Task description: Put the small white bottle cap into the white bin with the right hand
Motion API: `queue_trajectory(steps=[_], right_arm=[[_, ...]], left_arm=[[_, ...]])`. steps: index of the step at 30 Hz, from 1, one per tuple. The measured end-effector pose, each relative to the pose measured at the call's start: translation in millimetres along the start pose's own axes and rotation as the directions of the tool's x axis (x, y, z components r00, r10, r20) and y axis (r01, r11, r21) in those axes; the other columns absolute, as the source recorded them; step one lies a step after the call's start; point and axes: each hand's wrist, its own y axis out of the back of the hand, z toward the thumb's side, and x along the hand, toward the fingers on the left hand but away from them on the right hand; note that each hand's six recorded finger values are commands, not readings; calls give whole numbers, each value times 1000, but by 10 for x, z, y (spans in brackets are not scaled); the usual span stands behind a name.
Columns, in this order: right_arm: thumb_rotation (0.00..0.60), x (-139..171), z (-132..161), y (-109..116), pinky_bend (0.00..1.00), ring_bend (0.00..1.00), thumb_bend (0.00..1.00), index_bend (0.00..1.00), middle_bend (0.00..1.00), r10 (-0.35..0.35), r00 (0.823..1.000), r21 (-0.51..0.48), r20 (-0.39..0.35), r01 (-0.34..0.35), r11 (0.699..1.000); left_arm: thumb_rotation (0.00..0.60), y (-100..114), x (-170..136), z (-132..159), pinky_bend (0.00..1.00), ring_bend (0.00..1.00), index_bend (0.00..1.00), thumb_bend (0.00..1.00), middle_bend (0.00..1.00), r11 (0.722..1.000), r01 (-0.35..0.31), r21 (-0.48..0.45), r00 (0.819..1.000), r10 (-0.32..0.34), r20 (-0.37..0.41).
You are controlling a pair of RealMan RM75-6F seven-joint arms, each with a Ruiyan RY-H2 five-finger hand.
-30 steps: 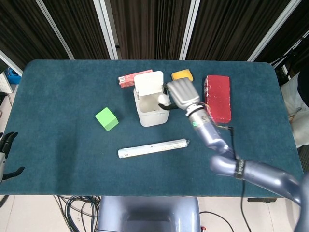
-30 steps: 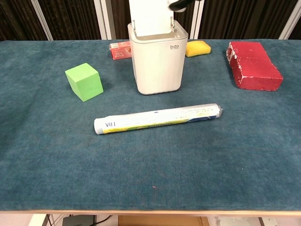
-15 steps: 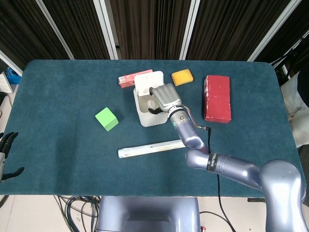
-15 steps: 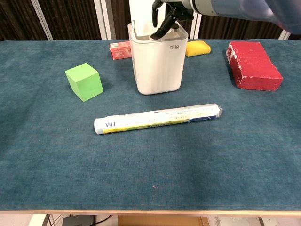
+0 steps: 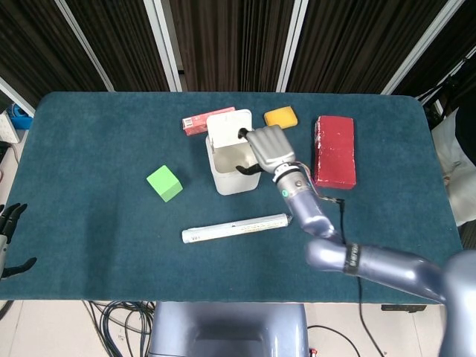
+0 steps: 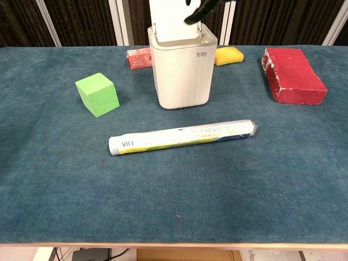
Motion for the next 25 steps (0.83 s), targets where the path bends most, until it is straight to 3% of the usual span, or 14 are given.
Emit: queue_trajectory(steps=[2, 5, 9, 13, 17, 22, 25], right_arm=[[600, 153, -98, 91, 830, 855, 147, 317, 772, -21, 1000, -27, 2, 21, 999], [600, 476, -343, 190, 759, 749, 147, 299, 652, -54, 998, -67, 23, 55, 996], [600, 1029, -864, 159, 463, 461, 146, 194, 364, -75, 993, -52, 96, 80, 995], [600, 1628, -1299, -21, 299, 257, 122, 159, 204, -77, 983, 4, 167, 77, 997], [600, 2186, -1575, -176, 270, 197, 112, 159, 161, -114, 970, 49, 216, 106, 993], [600, 2852, -1876, -412, 259, 194, 113, 158, 159, -209, 940, 107, 271, 186, 977], [600, 3153, -1988, -632, 252, 192, 113, 158, 159, -225, 930, 136, 290, 192, 972]], left_arm=[[600, -1, 1, 1, 0, 30, 117, 165, 147, 1000, -3, 5, 1000, 3, -3], [600, 4, 2, 2, 1, 30, 117, 166, 147, 1000, -13, 10, 1000, 14, -9], [600, -3, 2, 12, 2, 30, 117, 166, 147, 1000, -18, 15, 1000, 18, -12], [600, -25, 2, 40, 2, 30, 116, 165, 147, 1000, -14, 18, 1000, 14, -7], [600, -46, 14, 54, 2, 30, 117, 166, 147, 1000, -14, 23, 1000, 14, -8], [600, -41, 18, 69, 2, 30, 117, 165, 147, 999, -24, 24, 1000, 24, -4], [600, -37, 19, 77, 2, 30, 117, 165, 148, 999, -32, 19, 1000, 32, 0]])
